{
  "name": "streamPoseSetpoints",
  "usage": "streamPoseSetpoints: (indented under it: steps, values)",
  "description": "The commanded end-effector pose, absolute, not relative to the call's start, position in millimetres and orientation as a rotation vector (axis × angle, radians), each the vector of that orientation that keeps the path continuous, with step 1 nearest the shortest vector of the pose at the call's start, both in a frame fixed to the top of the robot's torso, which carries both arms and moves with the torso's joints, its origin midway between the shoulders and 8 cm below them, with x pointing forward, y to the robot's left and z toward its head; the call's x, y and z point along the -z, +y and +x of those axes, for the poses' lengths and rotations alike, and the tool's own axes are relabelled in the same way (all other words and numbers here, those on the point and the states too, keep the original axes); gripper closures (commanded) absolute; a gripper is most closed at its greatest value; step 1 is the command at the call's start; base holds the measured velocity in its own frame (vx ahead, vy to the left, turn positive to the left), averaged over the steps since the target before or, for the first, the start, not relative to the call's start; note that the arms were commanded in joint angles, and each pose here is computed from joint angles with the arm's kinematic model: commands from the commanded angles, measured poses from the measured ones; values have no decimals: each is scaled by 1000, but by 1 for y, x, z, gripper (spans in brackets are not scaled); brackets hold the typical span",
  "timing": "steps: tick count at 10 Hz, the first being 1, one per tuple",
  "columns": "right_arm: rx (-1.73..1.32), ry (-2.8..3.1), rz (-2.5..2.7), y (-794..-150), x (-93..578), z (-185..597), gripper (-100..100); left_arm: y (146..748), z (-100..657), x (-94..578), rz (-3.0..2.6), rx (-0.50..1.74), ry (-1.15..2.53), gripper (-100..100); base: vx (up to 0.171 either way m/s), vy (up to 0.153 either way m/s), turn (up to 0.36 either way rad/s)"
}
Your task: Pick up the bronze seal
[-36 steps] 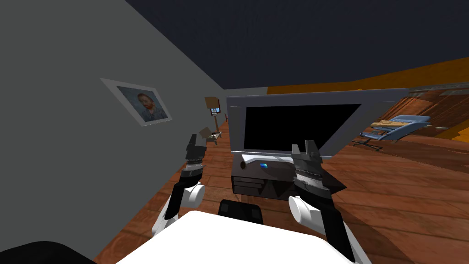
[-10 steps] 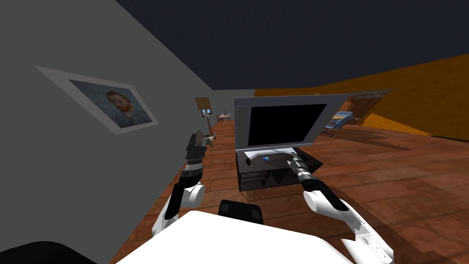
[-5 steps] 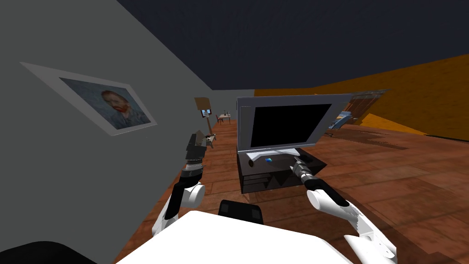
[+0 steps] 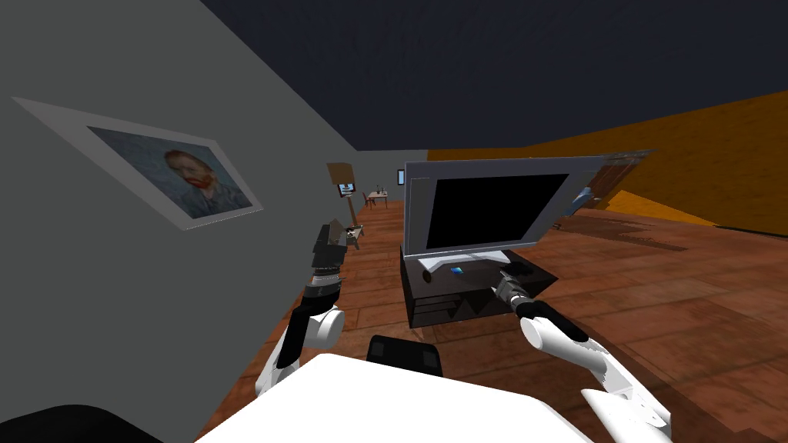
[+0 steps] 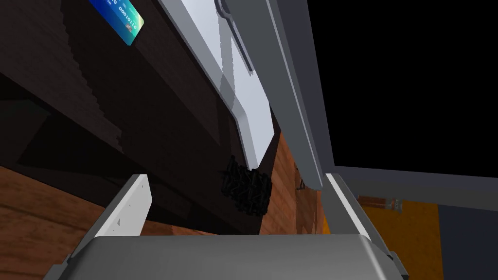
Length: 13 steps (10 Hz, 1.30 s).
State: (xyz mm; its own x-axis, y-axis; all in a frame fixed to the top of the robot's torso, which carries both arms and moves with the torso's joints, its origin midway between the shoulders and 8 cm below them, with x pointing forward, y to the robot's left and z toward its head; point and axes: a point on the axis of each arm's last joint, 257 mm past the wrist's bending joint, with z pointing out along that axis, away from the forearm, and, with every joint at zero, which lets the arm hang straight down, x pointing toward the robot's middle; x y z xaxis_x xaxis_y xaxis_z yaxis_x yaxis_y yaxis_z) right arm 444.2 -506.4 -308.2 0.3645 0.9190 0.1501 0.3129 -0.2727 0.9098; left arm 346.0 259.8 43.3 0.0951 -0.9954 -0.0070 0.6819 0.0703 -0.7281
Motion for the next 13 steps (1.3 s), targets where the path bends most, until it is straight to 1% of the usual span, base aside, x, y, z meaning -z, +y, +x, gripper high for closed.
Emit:
streamPoseSetpoints:
  steps: [1, 5, 9, 11, 13]
  values:
    - [-902, 1033, 1886, -521, 319, 443, -100, 260, 346, -43, -654, 1384, 604, 0, 48, 100, -2]
    - [-842, 989, 2039, -538, 351, 427, -100, 260, 346, -43, -654, 1384, 604, 0, 36, 82, 0]
    - [-793, 859, 2258, -558, 383, 407, -100, 260, 346, -43, -654, 1384, 604, 0, 61, 133, 12]
    - [-780, 786, 2353, -564, 392, 399, -100, 260, 346, -43, -654, 1384, 604, 0, 13, 71, 16]
    - [-748, 699, 2462, -571, 408, 386, -100, 260, 346, -43, -654, 1384, 604, 0, 83, 166, 35]
